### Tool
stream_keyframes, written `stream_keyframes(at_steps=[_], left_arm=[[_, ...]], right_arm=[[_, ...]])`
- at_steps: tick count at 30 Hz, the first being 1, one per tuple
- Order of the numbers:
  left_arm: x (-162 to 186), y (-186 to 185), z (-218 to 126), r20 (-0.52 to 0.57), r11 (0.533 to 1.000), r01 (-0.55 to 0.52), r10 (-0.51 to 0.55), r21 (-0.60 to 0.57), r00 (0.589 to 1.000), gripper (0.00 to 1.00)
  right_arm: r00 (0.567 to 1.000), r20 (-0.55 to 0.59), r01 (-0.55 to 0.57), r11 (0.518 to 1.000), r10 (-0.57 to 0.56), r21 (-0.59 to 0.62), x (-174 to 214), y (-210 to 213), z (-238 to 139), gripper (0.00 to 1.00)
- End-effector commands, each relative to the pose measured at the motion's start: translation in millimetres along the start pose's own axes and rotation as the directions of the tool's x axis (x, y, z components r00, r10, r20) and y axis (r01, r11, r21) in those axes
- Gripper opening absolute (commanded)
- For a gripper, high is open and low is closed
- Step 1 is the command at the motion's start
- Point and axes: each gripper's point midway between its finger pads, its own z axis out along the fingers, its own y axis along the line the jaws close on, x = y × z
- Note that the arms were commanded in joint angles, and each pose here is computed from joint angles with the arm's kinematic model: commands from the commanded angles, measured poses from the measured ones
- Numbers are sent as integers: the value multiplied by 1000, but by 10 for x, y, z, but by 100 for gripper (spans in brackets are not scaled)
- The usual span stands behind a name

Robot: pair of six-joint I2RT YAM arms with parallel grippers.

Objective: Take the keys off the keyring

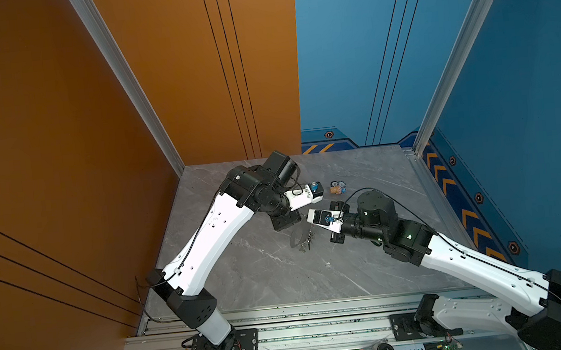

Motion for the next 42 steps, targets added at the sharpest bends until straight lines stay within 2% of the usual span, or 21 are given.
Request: stream_keyframes(at_steps=[1,4,10,17,20,26,32,37,42], left_arm=[[189,268,-59,-67,995,37,-43,-87,997,0],[124,134,-40,-22,1000,31,-31,-5,999,0],[188,155,-18,-27,999,53,-53,10,998,0],[198,42,-23,7,997,5,-5,73,1000,0],[157,-71,5,28,992,-21,18,122,999,0],[128,-83,-30,39,992,7,-12,123,999,0],[-85,-146,-199,139,984,40,-65,176,988,0],[-134,-179,-283,167,981,57,-89,185,982,0],[-188,-128,-397,200,984,70,-103,164,974,0]], right_arm=[[994,80,-67,997,68,-25,-195,38,-134,0],[986,131,-109,994,107,8,-249,-39,-112,0],[948,246,-211,977,202,11,-429,-196,-141,0],[935,241,-261,965,262,-35,-320,-203,-119,0],[913,272,-302,952,303,-47,-338,-287,-127,0],[877,326,-352,934,354,-68,-435,-375,-131,0],[871,310,-381,922,382,-68,-311,-373,-26,0],[826,349,-441,893,442,-87,-301,-441,34,0],[804,357,-477,874,476,-91,-252,-454,97,11]])
